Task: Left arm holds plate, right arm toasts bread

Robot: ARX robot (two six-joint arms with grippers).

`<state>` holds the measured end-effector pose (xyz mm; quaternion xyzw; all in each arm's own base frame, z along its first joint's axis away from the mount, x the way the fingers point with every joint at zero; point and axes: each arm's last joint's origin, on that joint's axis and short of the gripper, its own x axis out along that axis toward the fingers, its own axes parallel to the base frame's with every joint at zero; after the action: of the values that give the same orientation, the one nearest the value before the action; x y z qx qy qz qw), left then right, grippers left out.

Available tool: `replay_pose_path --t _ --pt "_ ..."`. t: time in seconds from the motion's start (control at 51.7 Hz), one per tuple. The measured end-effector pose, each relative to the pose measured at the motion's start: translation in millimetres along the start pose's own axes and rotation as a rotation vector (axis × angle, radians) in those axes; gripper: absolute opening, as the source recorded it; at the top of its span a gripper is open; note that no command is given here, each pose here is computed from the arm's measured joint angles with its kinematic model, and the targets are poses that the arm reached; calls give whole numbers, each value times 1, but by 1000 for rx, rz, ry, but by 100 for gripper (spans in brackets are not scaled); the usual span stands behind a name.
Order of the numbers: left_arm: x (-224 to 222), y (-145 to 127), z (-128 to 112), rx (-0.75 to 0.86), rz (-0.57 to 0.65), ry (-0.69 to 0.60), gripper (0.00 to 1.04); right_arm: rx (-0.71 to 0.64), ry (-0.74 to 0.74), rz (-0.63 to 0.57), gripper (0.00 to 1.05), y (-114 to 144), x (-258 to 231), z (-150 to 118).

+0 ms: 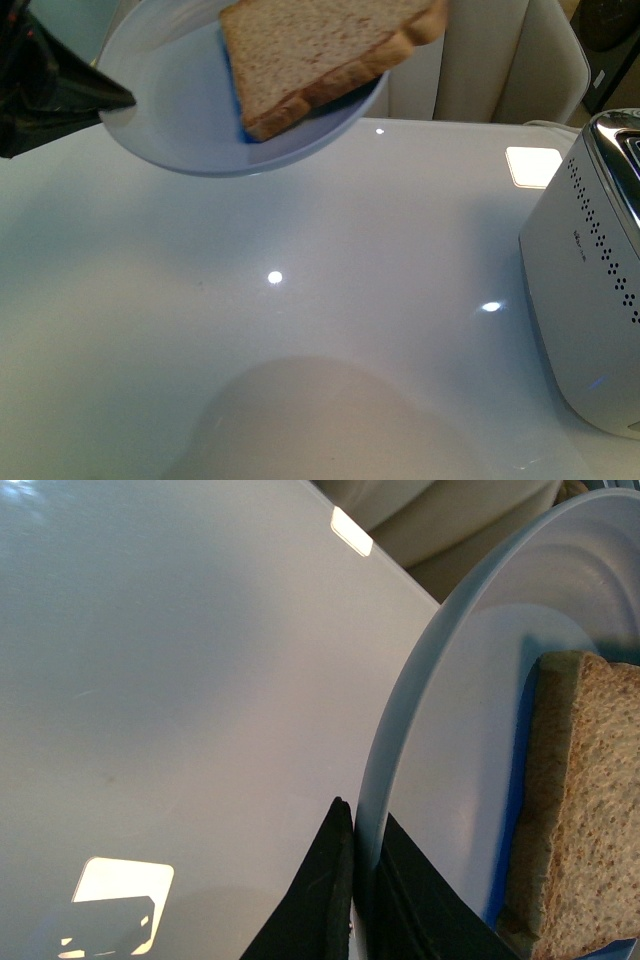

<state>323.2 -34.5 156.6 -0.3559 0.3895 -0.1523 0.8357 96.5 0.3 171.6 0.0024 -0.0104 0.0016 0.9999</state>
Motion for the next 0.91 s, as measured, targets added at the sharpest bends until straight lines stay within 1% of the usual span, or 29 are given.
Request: replay_pose_path --t 0.058,0.232,0.406,0.542,0.696,0.909 --pt "3 -16 -8 19 -19 24 3 0 0 0 96 0 0 0" --pt "11 -43 -28 48 -60 86 3 0 0 0 96 0 0 0" --pt "18 -63 -46 66 -74 125 3 0 0 0 96 0 0 0" --pt "22 -70 -58 79 -85 158 3 0 0 0 96 0 0 0" --pt "24 -71 -71 82 -90 192 3 0 0 0 96 0 0 0" --pt "22 -73 -79 85 -94 211 3 0 0 0 96 0 0 0"
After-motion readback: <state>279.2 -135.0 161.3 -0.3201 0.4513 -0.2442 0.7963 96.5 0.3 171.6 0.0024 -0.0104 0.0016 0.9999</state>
